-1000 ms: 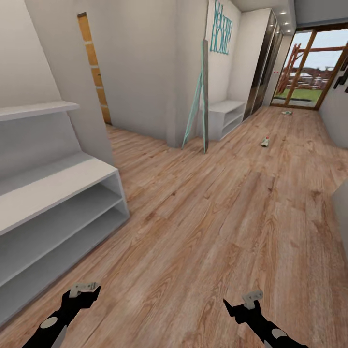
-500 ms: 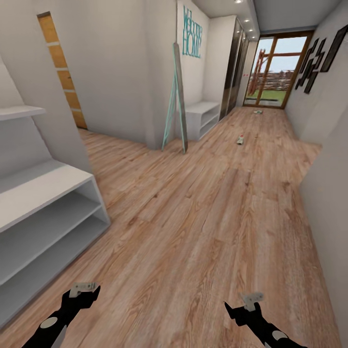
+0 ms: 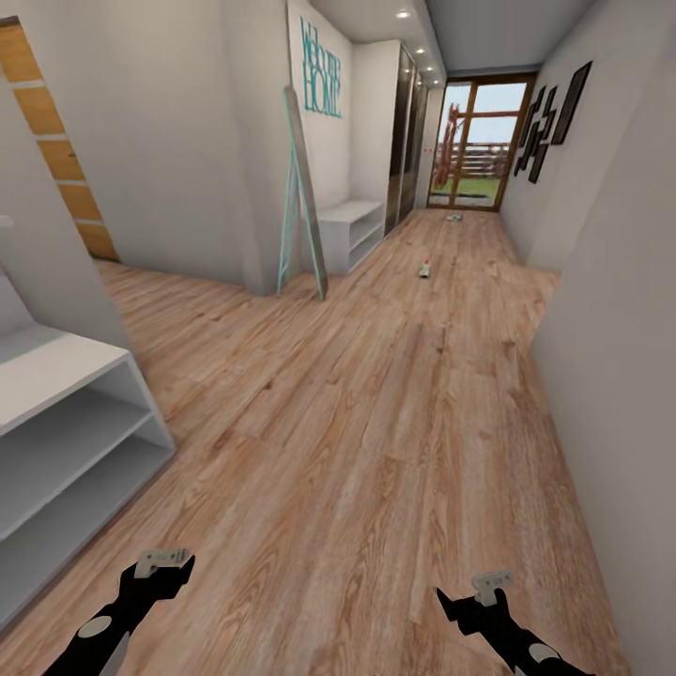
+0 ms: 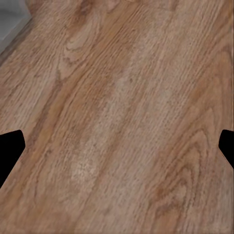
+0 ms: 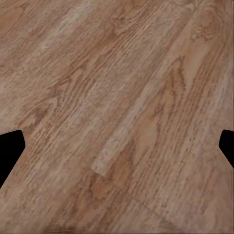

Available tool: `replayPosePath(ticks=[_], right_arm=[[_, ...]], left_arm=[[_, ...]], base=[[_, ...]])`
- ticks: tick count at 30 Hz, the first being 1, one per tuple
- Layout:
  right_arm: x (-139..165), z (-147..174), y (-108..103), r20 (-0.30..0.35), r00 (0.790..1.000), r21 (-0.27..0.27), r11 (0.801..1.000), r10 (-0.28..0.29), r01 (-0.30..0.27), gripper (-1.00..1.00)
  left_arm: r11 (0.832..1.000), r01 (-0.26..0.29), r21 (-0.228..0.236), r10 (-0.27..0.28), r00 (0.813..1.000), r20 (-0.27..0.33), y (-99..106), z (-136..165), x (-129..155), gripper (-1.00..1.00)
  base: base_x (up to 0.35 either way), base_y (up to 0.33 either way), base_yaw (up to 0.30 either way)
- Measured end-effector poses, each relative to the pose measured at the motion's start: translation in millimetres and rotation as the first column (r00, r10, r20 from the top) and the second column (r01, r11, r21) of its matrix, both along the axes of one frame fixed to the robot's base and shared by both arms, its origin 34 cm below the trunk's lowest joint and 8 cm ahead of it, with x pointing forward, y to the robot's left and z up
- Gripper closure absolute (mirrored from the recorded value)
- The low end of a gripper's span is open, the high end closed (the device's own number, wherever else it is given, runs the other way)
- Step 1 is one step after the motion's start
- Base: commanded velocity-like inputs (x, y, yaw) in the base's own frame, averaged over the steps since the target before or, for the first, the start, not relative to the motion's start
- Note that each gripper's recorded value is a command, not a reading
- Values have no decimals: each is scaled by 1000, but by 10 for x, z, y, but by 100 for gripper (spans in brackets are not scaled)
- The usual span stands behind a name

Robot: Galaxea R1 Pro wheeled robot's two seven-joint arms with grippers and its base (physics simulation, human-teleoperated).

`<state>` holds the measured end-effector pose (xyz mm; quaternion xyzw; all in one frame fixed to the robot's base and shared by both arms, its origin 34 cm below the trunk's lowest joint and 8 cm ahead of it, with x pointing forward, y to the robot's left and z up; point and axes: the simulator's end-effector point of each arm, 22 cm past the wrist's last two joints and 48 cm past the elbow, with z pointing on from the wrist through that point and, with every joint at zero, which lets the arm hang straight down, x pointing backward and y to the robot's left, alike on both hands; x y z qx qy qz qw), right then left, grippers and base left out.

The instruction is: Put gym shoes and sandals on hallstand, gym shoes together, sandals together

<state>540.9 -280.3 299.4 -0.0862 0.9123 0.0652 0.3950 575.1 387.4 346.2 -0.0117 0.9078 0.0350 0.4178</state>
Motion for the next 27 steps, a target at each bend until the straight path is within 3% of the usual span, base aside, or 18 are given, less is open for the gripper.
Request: replayPosePath(ticks=[7,27], right_arm=[[-22,-127,0,6,1000,0,1000,0,0,-100],[18,-39,11,26,1000,1,1000,1,-1,-100]], left_arm=[[1000,-3,-2,3,1000,10,5,-112,-12,-100],[1000,-1,-2,1,1000,31,-9,-10,38,-100]], base=[[0,0,-258],[0,0,-240]])
